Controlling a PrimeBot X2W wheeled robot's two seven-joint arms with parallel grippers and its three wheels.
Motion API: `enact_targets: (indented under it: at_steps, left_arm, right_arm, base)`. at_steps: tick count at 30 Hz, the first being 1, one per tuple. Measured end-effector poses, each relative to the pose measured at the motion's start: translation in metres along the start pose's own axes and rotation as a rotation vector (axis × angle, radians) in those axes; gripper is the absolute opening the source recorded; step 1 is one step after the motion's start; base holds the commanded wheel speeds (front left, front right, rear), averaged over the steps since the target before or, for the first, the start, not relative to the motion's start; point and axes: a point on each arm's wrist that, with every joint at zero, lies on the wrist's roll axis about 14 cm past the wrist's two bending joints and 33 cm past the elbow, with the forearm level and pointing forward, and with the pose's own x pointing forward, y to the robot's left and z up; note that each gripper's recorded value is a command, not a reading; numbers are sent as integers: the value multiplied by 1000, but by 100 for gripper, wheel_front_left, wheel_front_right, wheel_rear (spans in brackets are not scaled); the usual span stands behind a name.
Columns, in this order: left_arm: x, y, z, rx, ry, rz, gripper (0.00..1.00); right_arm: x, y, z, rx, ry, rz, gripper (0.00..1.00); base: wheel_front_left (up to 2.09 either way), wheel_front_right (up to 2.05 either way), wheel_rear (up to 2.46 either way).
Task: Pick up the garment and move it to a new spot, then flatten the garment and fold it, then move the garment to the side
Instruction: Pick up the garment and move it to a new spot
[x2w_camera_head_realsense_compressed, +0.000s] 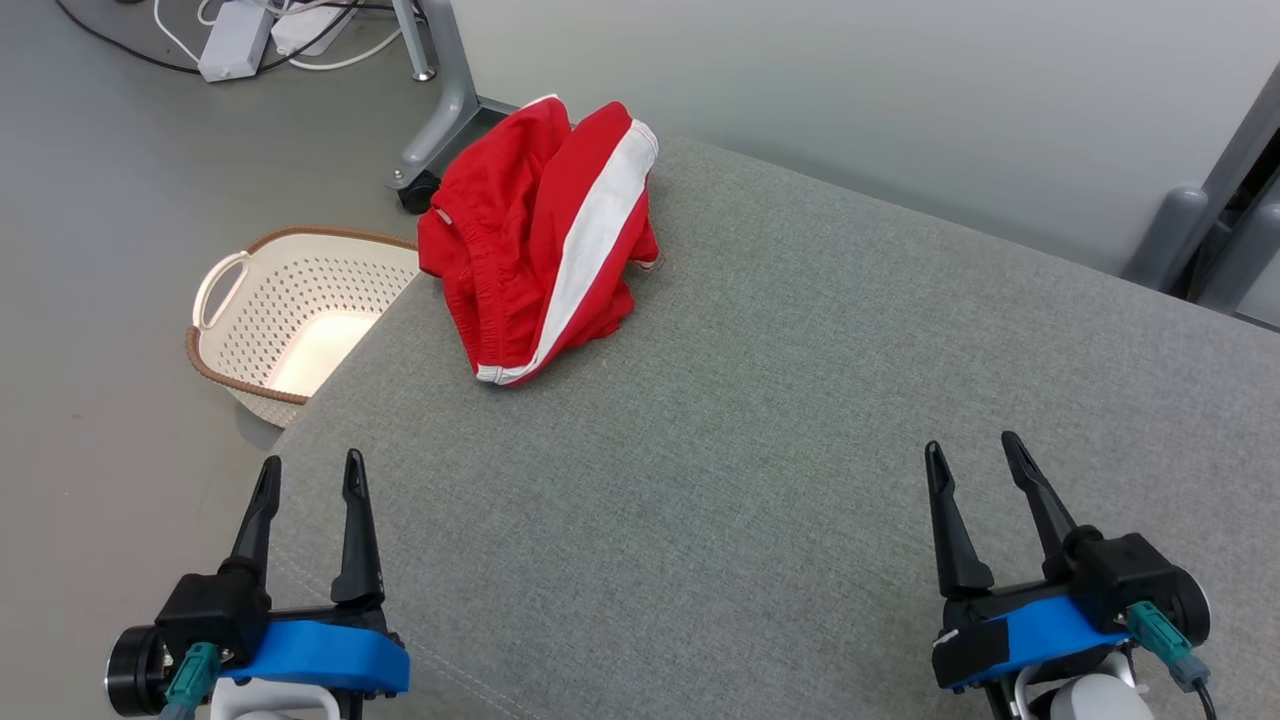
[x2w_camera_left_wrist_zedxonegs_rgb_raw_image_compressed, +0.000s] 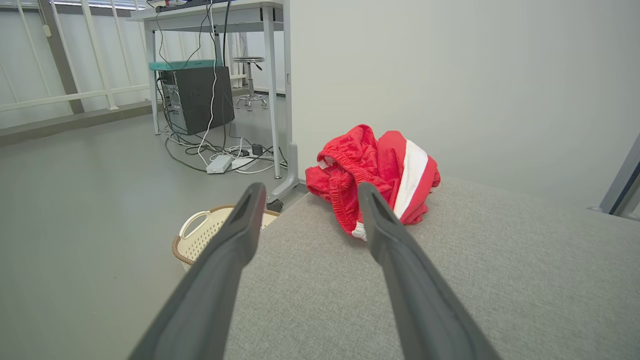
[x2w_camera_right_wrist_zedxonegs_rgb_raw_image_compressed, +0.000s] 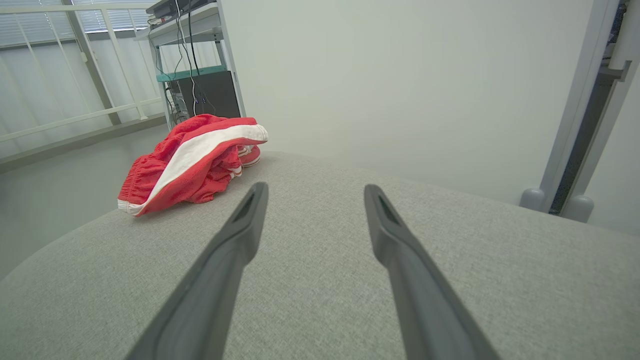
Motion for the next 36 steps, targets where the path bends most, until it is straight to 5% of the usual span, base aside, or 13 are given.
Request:
enact_targets:
  at_steps: [8,23,29,36]
  left_arm:
    - [24,-12,13,8,-40,-44,100]
    - [162,-46,64,63,-152,-169,100]
    - [210,-66,11,94,18,-204,100]
    - [212,-82,-85,119,311,-226,100]
  right_arm:
    - [0,-7,-2,-11,4,-15,100]
    - [0,-62,-6,-79,17,-129,100]
    - [-12,-100,-17,-114,55,-211,100]
    - [-20,-123,-35,-116,100,-256,100]
  base:
    - [0,0,0]
    - [0,0,0]
    - [0,0,0]
    - [0,0,0]
